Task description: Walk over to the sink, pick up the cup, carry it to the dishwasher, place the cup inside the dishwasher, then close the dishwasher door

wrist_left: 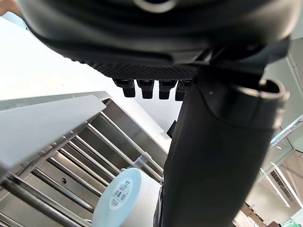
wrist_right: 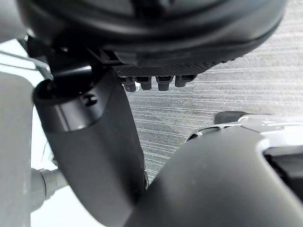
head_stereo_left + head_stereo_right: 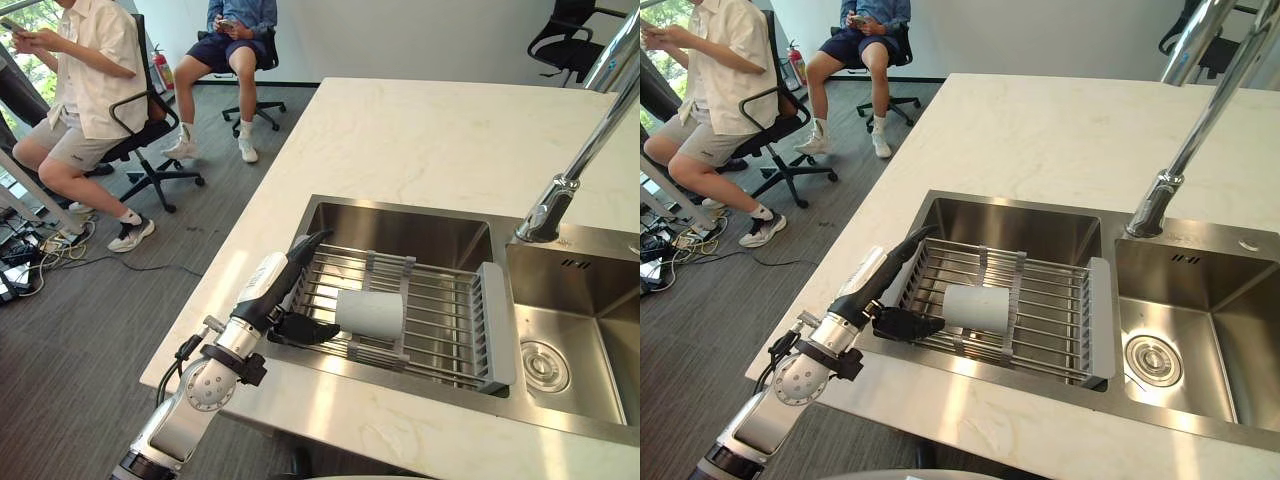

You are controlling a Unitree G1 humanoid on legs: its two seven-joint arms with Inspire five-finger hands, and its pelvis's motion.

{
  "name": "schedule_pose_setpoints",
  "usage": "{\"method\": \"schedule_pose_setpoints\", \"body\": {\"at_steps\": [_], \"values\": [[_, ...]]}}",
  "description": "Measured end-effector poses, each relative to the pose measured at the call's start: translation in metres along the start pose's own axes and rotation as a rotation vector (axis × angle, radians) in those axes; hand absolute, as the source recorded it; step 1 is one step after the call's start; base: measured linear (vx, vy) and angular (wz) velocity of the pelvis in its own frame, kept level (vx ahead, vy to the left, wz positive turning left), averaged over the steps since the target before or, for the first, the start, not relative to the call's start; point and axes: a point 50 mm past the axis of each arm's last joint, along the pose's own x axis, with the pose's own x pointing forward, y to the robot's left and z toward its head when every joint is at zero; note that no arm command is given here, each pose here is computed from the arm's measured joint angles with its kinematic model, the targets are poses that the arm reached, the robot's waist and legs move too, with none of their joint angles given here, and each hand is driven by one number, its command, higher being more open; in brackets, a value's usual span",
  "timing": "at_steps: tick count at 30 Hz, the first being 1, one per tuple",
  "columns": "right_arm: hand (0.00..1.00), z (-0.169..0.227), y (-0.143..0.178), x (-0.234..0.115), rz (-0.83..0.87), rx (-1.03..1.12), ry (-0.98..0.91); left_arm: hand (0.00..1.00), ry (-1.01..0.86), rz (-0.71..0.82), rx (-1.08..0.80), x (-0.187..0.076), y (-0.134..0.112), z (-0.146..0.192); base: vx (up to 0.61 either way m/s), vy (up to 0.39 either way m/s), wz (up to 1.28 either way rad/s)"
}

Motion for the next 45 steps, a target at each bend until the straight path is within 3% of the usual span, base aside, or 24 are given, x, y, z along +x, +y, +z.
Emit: {"method": "schedule_pose_setpoints", "body": {"at_steps": [16, 41, 42, 45], "values": [[1.0, -0.004, -0.003, 0.0, -0.02, 0.067, 0.025, 1.0, 0.001, -0.09, -0.006, 0.014, -0.022, 0.0, 0.0, 0.0, 0.0], [1.0, 0.009, -0.004, 0.005, -0.019, 0.063, -0.006, 1.0, 0.046, -0.154, 0.237, 0.042, -0.028, -0.013, 0.0, 0.0, 0.0], [1.0, 0.01, -0.003, 0.005, -0.016, 0.058, -0.008, 0.0, 0.044, -0.153, 0.241, 0.042, -0.027, -0.013, 0.0, 0.0, 0.0], [1.0, 0.01, -0.003, 0.006, -0.013, 0.051, -0.01, 0.0, 0.044, -0.157, 0.247, 0.042, -0.026, -0.013, 0.0, 0.0, 0.0]]}}
